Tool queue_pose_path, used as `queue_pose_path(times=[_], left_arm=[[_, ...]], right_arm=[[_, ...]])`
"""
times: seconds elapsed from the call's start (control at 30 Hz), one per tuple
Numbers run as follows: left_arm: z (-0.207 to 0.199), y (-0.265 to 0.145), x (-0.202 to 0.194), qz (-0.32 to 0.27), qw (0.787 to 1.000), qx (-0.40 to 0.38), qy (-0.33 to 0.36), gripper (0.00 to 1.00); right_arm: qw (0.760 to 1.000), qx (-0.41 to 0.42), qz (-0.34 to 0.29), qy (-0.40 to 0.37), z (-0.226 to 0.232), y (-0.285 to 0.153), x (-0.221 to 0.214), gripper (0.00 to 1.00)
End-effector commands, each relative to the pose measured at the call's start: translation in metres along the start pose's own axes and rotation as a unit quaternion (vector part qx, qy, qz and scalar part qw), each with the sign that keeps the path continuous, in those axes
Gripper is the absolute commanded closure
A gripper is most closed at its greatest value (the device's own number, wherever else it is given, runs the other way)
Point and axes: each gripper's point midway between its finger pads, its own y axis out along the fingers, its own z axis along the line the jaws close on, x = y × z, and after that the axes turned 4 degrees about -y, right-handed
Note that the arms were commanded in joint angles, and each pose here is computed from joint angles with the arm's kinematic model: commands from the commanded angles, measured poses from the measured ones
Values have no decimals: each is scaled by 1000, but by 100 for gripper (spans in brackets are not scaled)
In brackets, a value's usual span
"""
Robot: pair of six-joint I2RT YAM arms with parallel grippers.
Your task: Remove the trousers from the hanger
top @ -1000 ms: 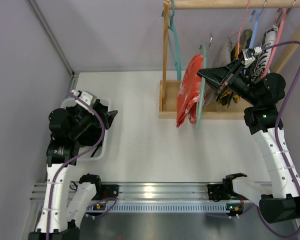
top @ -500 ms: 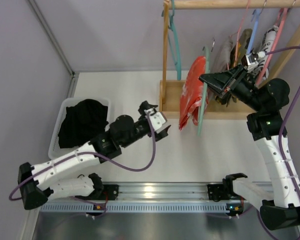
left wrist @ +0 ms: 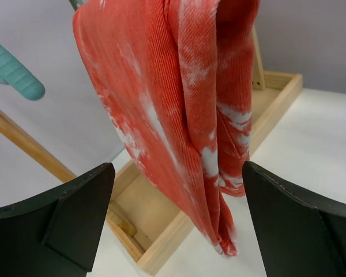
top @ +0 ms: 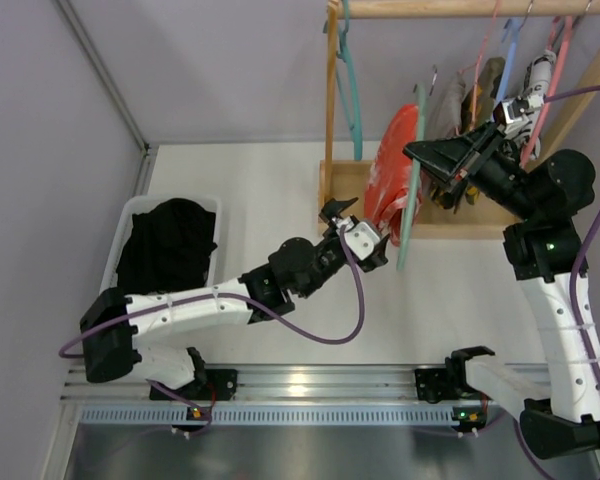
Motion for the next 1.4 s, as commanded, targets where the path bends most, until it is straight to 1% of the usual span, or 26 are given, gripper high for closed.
queue_pose_path(times=[0.0, 0.03, 0.13, 0.17, 0.2, 0.27, 0.33, 0.5, 0.57, 0.73, 0.8, 0.97, 1.3, 1.37], left_arm=[[19, 14, 46, -75, 995, 57, -42, 2], [21, 16, 51, -89, 993, 62, -44, 2], [14, 24, 50, -97, 993, 56, -41, 2], [16, 26, 56, -107, 991, 59, -45, 2], [15, 29, 52, -105, 992, 63, -42, 3], [18, 33, 51, -105, 990, 77, -45, 9], [22, 34, 50, -102, 990, 88, -44, 12], [24, 30, 45, -96, 991, 91, -31, 15], [22, 27, 37, -87, 992, 89, -21, 17], [18, 24, 26, -80, 994, 78, 8, 28], [18, 26, 22, -80, 993, 82, 24, 28], [17, 32, 27, -93, 992, 84, 24, 25], [17, 37, 31, -100, 991, 88, 17, 25], [15, 40, 34, -103, 991, 85, 18, 26]], right_arm=[[984, 117, -45, -125, 86, -15, 11, 100], [984, 118, -46, -124, 86, -15, 12, 100], [985, 117, -42, -118, 84, -13, 11, 100], [985, 118, -41, -117, 84, -13, 11, 100], [985, 118, -40, -116, 85, -13, 10, 100], [985, 122, -38, -117, 89, -14, 10, 100], [984, 128, -39, -121, 95, -18, 8, 100], [981, 136, -41, -131, 106, -27, 2, 100], [981, 137, -42, -129, 108, -28, 2, 100], [981, 141, -43, -127, 115, -34, 0, 100], [980, 146, -45, -130, 121, -36, -1, 100], [978, 154, -48, -132, 129, -39, 0, 100], [982, 141, -44, -115, 124, -44, -6, 100], [982, 139, -44, -116, 124, -45, -7, 100]])
